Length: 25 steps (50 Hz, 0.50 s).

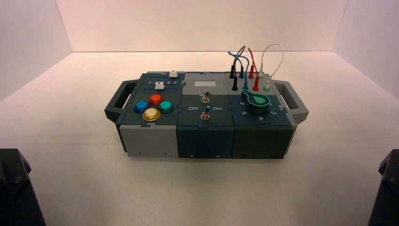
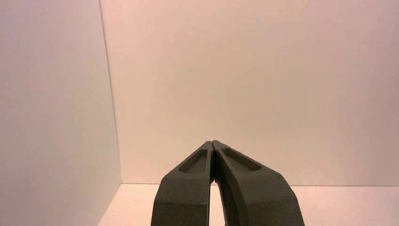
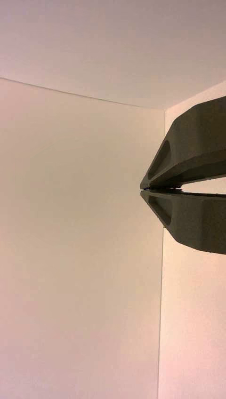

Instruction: Rotate the box counterclockwise.

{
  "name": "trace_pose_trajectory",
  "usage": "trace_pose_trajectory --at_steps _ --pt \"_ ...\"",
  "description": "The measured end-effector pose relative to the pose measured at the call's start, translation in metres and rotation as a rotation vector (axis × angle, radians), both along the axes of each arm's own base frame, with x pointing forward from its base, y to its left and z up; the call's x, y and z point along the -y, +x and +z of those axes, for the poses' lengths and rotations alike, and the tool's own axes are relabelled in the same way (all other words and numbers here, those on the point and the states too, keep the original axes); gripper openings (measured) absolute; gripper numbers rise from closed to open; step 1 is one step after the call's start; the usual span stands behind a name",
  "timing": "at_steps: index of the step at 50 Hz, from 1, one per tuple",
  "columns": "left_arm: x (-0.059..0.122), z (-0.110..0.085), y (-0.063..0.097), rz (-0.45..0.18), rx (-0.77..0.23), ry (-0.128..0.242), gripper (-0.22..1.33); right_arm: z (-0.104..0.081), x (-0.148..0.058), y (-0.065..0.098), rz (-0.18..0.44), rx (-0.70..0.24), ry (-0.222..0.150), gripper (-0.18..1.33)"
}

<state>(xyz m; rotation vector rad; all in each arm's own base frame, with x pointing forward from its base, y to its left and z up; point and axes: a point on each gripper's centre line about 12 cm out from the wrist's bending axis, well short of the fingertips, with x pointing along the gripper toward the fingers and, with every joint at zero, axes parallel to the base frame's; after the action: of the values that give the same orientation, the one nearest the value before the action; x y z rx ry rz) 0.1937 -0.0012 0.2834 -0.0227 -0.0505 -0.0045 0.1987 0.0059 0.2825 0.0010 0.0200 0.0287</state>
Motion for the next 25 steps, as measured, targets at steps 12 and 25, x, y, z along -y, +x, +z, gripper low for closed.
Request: trace_pose_trajectory --at_steps 12,25 --pt "0.000 -0.001 0.000 -0.002 -0.005 0.002 -0.16 -0.001 0.000 0.000 0.002 -0.001 -0.002 -0.14" --pt "0.002 -0.013 0.007 -0.012 -0.092 0.001 -0.16 -0.005 -0.002 0.000 0.010 -0.047 -0.005 -0.14"
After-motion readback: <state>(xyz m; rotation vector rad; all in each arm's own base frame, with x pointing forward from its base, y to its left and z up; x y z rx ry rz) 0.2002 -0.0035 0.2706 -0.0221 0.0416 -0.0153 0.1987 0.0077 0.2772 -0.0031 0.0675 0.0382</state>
